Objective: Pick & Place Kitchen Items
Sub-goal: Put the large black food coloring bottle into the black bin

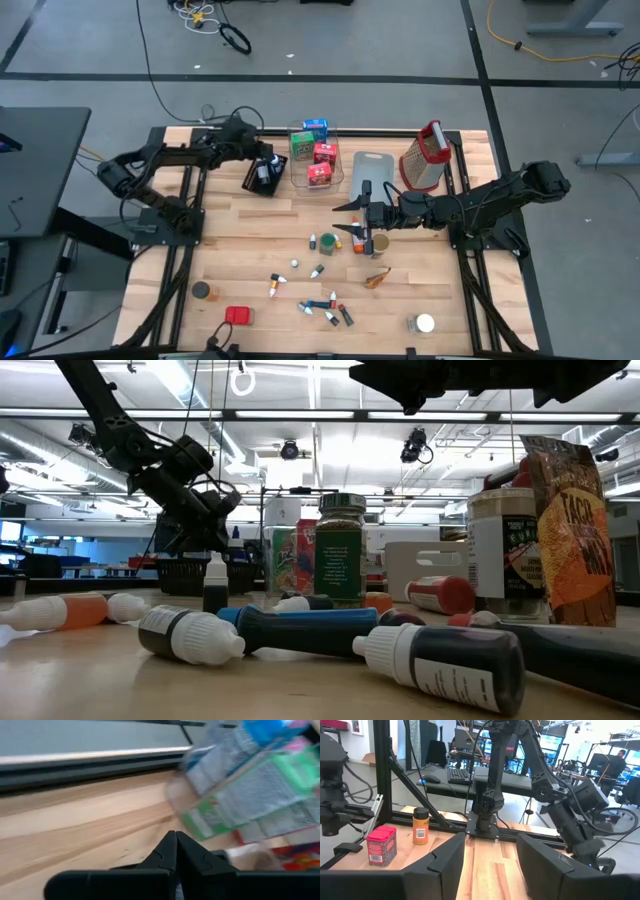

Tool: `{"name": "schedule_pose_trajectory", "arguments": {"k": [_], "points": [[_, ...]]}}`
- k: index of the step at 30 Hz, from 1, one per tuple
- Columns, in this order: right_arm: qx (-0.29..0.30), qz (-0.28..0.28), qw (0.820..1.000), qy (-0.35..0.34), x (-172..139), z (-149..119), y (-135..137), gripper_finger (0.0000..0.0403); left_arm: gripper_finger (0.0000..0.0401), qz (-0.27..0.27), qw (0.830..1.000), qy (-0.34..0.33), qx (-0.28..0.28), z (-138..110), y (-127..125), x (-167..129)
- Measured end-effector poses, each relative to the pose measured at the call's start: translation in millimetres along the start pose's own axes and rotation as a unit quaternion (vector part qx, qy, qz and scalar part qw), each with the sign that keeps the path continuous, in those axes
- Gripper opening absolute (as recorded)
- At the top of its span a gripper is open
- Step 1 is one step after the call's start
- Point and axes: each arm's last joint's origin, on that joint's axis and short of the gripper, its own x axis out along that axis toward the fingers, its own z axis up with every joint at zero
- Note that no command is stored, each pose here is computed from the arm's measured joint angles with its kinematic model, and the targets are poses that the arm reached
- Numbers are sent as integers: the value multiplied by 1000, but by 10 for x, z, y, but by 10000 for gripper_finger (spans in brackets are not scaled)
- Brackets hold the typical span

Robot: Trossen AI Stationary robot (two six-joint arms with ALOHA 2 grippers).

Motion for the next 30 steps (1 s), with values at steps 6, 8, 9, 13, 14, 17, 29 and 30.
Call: {"name": "schedule_pose_trajectory", "arguments": {"k": [6, 8, 9, 13, 14, 17, 29, 30], "points": [[0, 0, 1000, 0, 0, 0, -1, 192, 55, -18, 999, -30, 11, 108, -85, -191], [0, 0, 1000, 0, 0, 0, 0, 192, 78, -8, 1000, -26, 9, 111, -95, -270], [0, 0, 1000, 0, 0, 0, 0, 192, 90, -3, 1000, -16, 2, 99, -97, -311], [0, 0, 1000, 0, 0, 0, 0, 192, 130, 25, 999, 44, -12, -8, -82, -451], [0, 0, 1000, 0, 0, 0, -1, 192, 138, 38, 997, 58, -15, -45, -79, -468], [-8, 0, 1000, -1, 0, 1, -1, 192, 154, 80, 993, 87, -12, -141, -74, -478], [-16, -1, 1000, -4, 0, 9, -2, 192, 163, 92, 994, 54, -17, -206, -258, -408], [-16, -1, 1000, -4, 0, 9, -2, 192, 163, 94, 994, 53, -17, -206, -257, -408]]}}
